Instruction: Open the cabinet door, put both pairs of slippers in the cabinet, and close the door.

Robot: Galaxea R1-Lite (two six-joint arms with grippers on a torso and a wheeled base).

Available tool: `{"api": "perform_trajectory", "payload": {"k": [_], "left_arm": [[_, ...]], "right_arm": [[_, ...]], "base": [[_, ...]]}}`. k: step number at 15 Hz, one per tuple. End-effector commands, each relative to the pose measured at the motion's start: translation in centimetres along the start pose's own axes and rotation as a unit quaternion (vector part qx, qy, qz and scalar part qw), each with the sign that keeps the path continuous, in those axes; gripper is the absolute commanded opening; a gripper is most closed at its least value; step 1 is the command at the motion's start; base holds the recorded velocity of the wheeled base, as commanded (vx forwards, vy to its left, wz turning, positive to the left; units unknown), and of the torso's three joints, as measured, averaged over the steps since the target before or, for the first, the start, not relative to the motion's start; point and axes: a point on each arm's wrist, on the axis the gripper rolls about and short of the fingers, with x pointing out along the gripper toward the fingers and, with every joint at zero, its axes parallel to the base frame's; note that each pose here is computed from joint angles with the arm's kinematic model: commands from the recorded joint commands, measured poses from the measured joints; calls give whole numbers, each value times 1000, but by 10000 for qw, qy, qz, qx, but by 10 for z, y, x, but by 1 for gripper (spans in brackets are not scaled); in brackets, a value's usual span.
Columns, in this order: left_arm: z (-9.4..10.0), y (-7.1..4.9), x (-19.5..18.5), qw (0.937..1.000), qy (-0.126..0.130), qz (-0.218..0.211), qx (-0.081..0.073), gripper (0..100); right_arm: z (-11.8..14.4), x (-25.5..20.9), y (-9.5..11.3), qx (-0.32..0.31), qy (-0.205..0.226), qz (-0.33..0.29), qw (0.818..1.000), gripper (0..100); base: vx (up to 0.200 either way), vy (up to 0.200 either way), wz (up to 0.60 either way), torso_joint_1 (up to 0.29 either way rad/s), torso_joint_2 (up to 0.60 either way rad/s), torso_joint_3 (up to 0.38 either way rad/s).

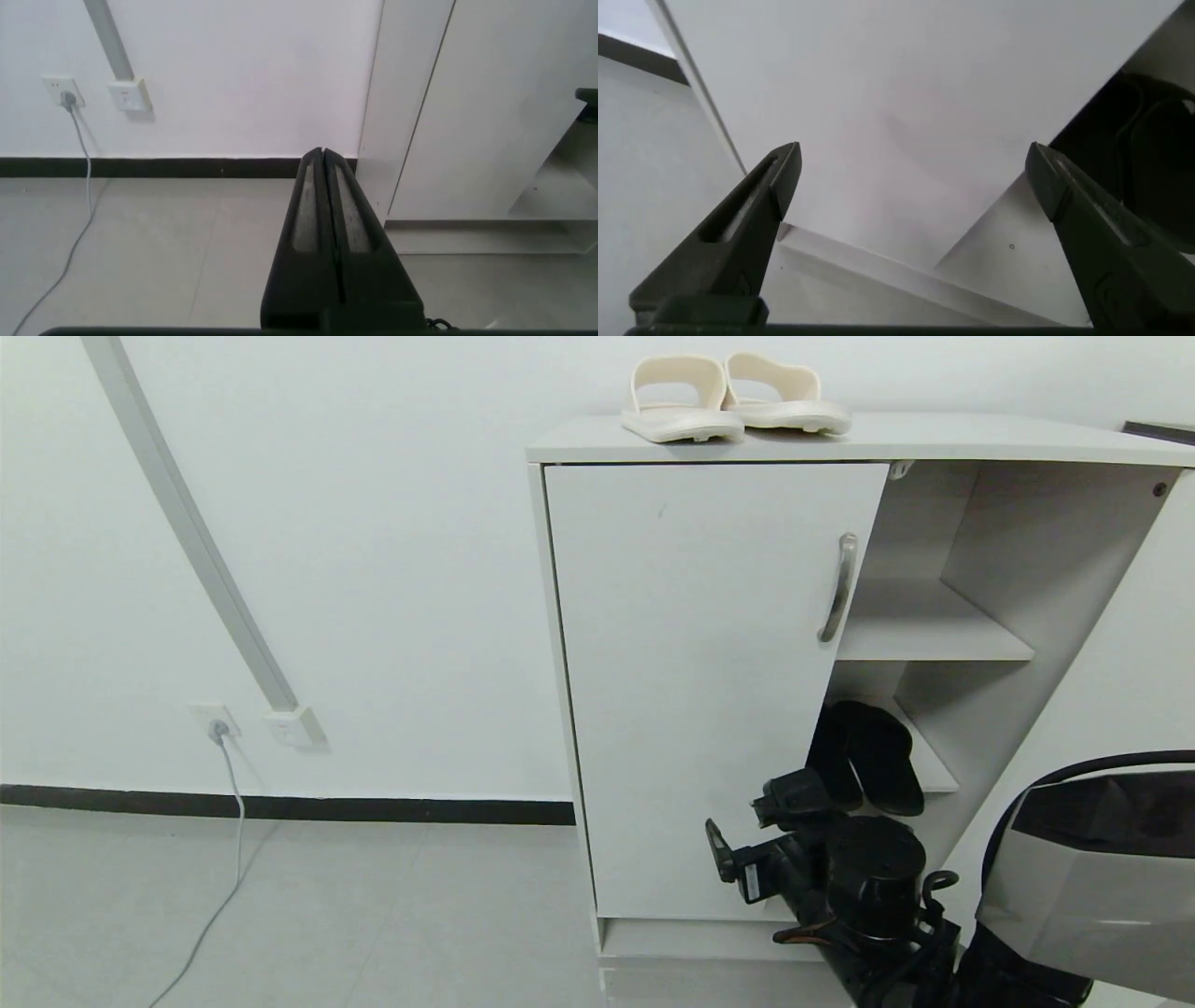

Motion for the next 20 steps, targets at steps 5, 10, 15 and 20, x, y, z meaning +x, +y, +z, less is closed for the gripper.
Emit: {"api": "perform_trajectory", "payload": {"k": [5,10,15,20], "left_arm": [[0,0,0,10000,6,2,0,0],[0,0,0,10000,-2,2,0,0],[0,0,0,10000,6,2,0,0],[0,0,0,10000,6,2,0,0]], "right_arm": [[-1,-1,3,-5,-11,90,10000,100],[-5,-1,4,-43,43,86,9999,100],[-6,0,4,-42,57,87,9999,100],[-7,0,4,-45,65,72,9999,100]], "base": [[0,0,0,17,-218,-268],[0,0,0,78,-500,-352],[0,0,0,134,-469,-334],[0,0,0,168,-484,-312]]}}
